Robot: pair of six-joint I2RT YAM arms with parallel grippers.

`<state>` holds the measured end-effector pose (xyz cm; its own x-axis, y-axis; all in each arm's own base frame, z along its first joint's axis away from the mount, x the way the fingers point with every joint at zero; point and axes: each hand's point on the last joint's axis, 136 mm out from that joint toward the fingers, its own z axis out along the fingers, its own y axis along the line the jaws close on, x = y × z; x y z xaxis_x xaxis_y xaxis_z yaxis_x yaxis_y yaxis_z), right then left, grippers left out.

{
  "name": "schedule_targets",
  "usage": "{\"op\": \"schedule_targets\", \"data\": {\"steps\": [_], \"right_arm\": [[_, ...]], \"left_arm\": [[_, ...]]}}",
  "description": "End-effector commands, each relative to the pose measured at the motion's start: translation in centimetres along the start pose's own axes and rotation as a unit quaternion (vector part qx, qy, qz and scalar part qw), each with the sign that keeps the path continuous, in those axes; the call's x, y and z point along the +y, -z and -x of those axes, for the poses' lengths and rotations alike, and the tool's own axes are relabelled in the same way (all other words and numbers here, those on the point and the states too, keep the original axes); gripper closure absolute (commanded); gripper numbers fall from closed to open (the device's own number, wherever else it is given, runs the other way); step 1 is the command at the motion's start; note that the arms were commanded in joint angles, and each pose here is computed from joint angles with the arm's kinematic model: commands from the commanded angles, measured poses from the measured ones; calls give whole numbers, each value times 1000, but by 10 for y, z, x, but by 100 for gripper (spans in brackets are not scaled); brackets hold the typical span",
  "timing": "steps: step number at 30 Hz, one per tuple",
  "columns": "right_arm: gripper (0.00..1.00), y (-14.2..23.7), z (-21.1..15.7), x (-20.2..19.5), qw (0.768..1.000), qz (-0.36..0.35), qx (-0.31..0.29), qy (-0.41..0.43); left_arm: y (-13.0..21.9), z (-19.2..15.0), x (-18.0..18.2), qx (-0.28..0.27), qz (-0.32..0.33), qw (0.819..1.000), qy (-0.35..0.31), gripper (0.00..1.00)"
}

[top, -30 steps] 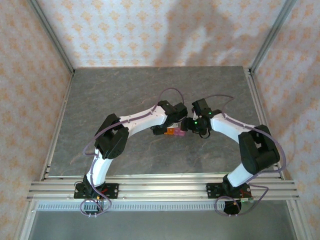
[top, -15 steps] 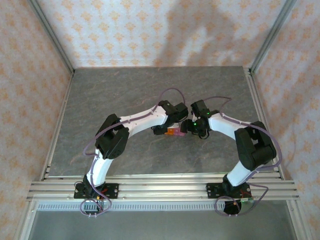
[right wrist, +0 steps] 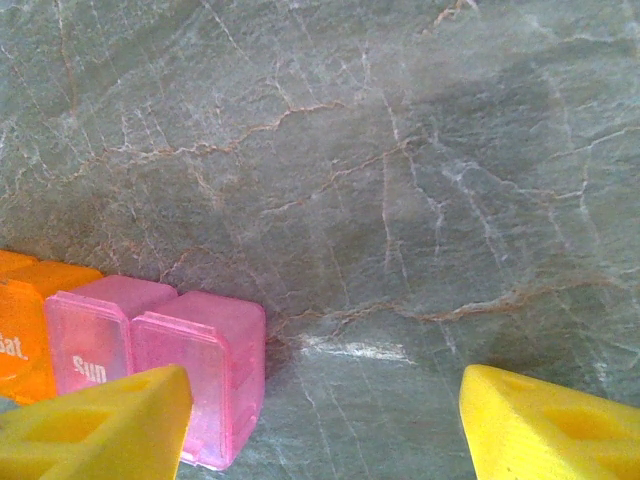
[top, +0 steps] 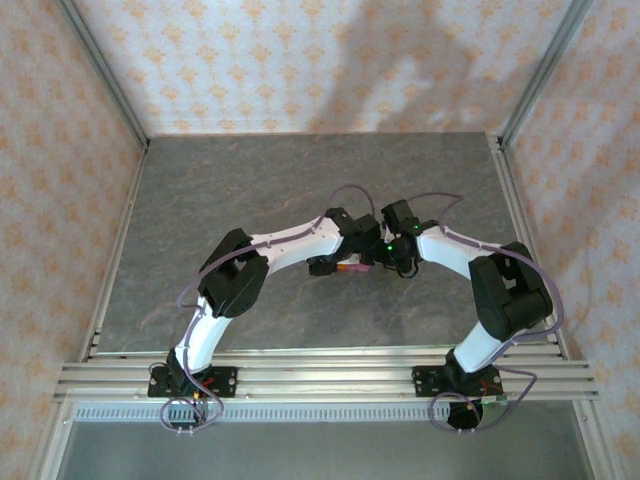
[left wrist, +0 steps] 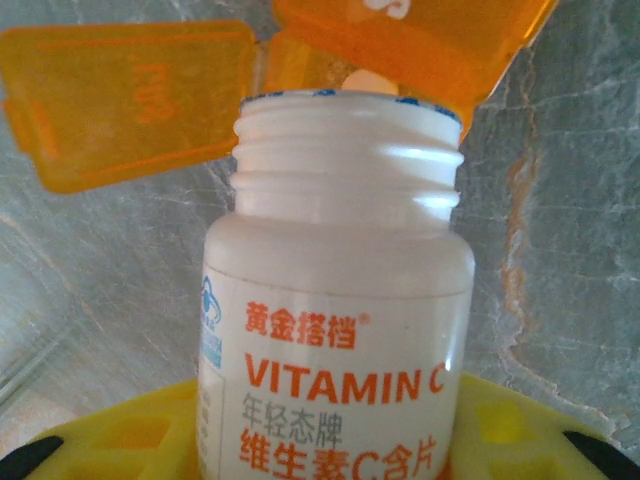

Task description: Sort the pills into containers

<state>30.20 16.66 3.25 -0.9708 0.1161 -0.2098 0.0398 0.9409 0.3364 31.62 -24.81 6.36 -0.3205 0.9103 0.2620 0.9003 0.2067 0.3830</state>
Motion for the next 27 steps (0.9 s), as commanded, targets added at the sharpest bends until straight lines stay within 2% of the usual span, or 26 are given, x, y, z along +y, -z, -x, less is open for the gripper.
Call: {"op": "schedule_targets", "data": {"steps": [1, 9, 16, 27], "right_arm": [[29, -5, -3, -7, 1000, -11, 7, -8], [29, -4, -2, -6, 1000, -10, 6, -8], [29, -5, -3, -7, 1000, -12, 6, -8], [29, -6, -4, -9, 1000, -15, 7, -7]], "left_arm": [[0, 2, -2, 14, 3, 1000, -22, 100], [9, -2, 9, 11, 24, 999, -17, 100], [9, -7, 9, 5, 12, 1000, -7, 100], [11, -10, 17, -44, -16, 997, 61, 100]]}}
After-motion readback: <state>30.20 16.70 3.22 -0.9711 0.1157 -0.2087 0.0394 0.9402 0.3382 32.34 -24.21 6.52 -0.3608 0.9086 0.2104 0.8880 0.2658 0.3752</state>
